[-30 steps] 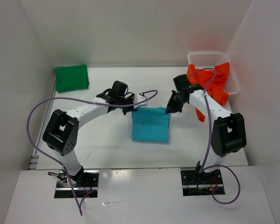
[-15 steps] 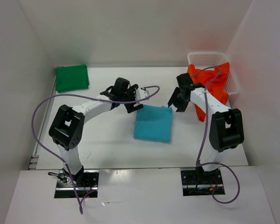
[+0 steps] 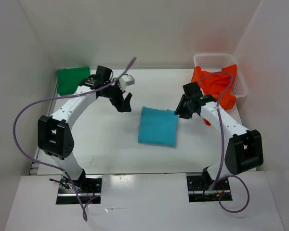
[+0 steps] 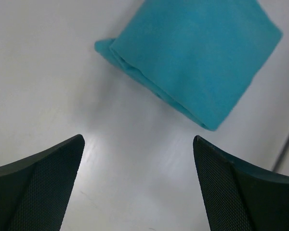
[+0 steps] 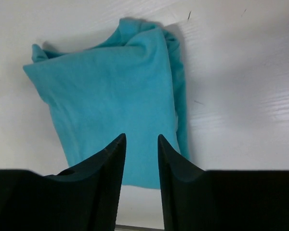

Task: Fold and stack the t-shirts
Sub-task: Fold the long partially folded tshirt into a neat square, then put the neatly folded tshirt into the corner of the board with the left arm

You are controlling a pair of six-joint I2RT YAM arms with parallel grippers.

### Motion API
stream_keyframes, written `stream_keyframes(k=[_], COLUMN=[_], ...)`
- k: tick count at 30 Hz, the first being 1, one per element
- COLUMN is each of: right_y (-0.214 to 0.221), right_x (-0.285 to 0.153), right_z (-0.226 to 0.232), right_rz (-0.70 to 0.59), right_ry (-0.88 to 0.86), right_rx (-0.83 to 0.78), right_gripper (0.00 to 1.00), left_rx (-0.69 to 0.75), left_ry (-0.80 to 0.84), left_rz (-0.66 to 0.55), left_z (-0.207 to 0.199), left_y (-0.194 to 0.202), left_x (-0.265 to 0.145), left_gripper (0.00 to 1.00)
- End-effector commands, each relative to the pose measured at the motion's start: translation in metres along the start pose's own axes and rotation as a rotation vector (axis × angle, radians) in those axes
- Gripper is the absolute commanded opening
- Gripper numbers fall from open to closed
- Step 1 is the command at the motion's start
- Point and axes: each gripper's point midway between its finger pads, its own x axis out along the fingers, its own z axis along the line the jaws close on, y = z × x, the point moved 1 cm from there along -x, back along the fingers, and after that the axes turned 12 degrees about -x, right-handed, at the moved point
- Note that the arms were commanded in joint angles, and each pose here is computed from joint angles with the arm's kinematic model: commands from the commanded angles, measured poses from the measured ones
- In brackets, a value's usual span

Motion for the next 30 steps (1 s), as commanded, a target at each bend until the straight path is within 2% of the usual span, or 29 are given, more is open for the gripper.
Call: stream_keyframes(k=[1,3,5,7,8,10,12,15,19,21,25,30], right_y=[-0.003,0.0,0.004,-0.002,-0.008,-0.013,-0.018,-0.012,-0.005,-0.004,-0.001,0.004], right_x=[-0.018,-0.021,-0.028,-0.041,-0.046,-0.057,-0.059,-0.065,-0.068,-0.07,-0.077,-0.087], right_z=[0.015,0.014,0.013,0.013,0.012,0.007,0.002,0.002,-0.006,-0.007,-0.016,-0.02], right_rz=[-0.075,-0.074,-0.071,-0.109,-0.14,-0.181,-0.212,-0.221,-0.228,-0.232,-0.255,-0.278], right_ry=[-0.056,-0.05,-0.044,-0.05,-0.039,-0.024,0.006,-0.01,0.01,0.006,0.035,0.017], right_rx=[-0.016,-0.032,-0.049,-0.055,-0.052,-0.047,-0.043,-0.021,-0.01,0.003,0.048,0.078], right_gripper=[0.39,0.44,0.53,0.58,0.63,0.68,0.69,0.7,0.71,0.71,0.72,0.72], left_rx=[-0.303,-0.326,-0.33,-0.317,-0.342,-0.383,-0.36,-0.351,-0.515,-0.6,-0.598,-0.644], left_ry=[0.155,0.229,0.164,-0.018,-0.128,-0.12,-0.084,0.003,0.224,0.273,0.186,0.124], left_rz=[-0.045,-0.137,-0.18,-0.072,-0.033,-0.108,-0.132,-0.134,0.022,0.08,0.101,0.188], left_z=[-0.015,-0.014,0.022,0.068,0.099,0.103,0.088,0.041,-0.004,-0.018,-0.018,-0.02], left_y=[0.007,-0.008,-0.005,0.027,0.056,0.064,0.05,0.017,0.047,0.068,0.07,0.087], left_x=[-0.041,-0.052,-0.067,-0.072,-0.085,-0.114,-0.111,-0.073,0.005,0.038,0.073,0.107], left_gripper=[1.0,1.0,1.0,1.0,1.0,1.0,1.0,1.0,1.0,1.0,1.0,1.0])
